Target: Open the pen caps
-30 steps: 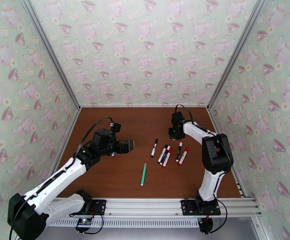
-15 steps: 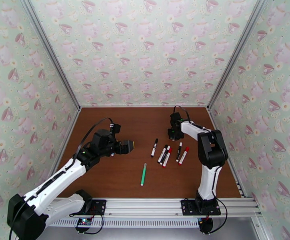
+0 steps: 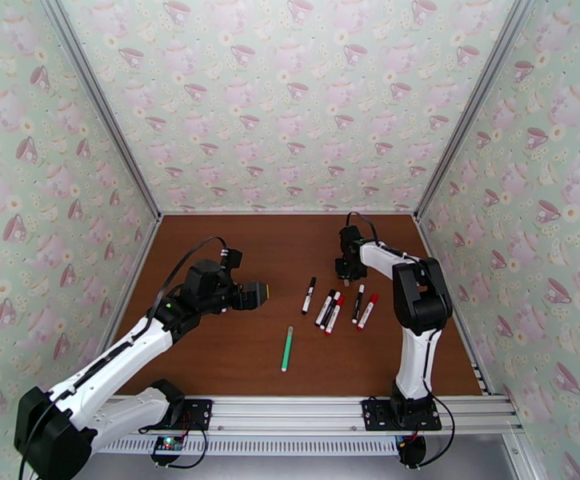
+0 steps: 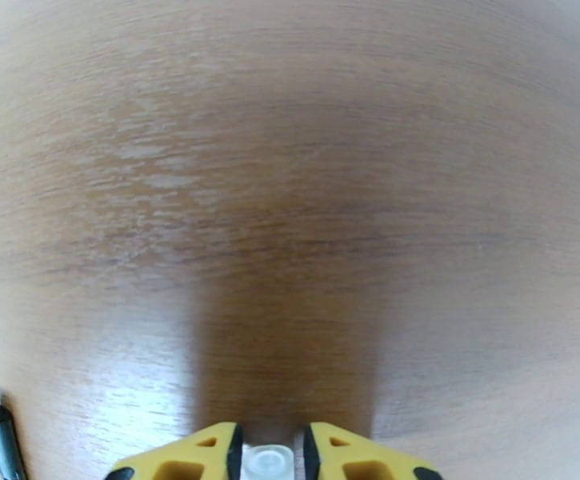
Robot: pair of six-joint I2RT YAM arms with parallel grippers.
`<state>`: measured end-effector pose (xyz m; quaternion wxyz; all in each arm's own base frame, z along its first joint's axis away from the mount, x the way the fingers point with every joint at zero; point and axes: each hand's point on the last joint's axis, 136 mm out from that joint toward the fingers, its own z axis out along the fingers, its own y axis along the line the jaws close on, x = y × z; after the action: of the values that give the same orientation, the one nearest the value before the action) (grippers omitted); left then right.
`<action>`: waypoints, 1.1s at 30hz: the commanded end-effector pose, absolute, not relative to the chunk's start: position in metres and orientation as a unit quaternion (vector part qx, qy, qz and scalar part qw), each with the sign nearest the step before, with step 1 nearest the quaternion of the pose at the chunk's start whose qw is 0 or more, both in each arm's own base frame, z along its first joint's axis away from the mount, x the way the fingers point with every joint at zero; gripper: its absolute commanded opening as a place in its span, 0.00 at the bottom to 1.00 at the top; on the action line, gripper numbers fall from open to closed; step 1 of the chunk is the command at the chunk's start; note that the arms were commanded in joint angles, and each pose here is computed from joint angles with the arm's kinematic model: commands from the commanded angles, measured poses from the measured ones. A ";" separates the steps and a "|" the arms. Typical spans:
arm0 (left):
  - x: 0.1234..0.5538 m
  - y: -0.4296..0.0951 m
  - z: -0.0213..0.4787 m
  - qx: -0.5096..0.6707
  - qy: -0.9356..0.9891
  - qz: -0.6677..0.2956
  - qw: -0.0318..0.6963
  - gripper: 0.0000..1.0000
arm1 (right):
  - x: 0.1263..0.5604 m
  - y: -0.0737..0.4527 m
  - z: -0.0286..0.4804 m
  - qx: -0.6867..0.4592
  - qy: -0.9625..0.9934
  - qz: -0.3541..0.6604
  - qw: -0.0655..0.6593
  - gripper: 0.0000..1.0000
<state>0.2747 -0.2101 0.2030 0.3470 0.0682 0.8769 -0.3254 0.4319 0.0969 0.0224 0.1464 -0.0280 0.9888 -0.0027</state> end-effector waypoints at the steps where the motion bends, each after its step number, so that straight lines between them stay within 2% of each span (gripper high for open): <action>1: 0.273 -0.214 0.200 0.069 0.876 -0.337 0.339 1.00 | 0.441 0.094 0.037 -0.028 0.986 -0.008 0.164 0.33; 9: 0.272 -0.213 0.182 0.050 0.881 -0.337 0.328 1.00 | 0.424 0.094 0.076 0.000 0.978 0.021 0.210 0.41; 22: 0.252 -0.248 0.129 0.076 0.931 -0.264 0.242 1.00 | 0.349 0.120 0.126 0.022 0.942 0.171 0.289 0.56; 29: 0.242 -0.275 0.106 0.085 0.947 -0.235 0.203 0.93 | 0.307 0.131 0.134 0.005 0.931 0.226 0.288 0.57; 33: 0.235 -0.282 0.091 0.081 0.960 -0.199 0.180 0.84 | 0.292 0.143 0.141 0.001 0.917 0.273 0.291 0.57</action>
<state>0.2344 -0.2835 0.0961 0.1867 0.0996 0.9499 -0.2300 0.3005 0.1279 0.1327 0.2918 0.0050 0.9303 0.2222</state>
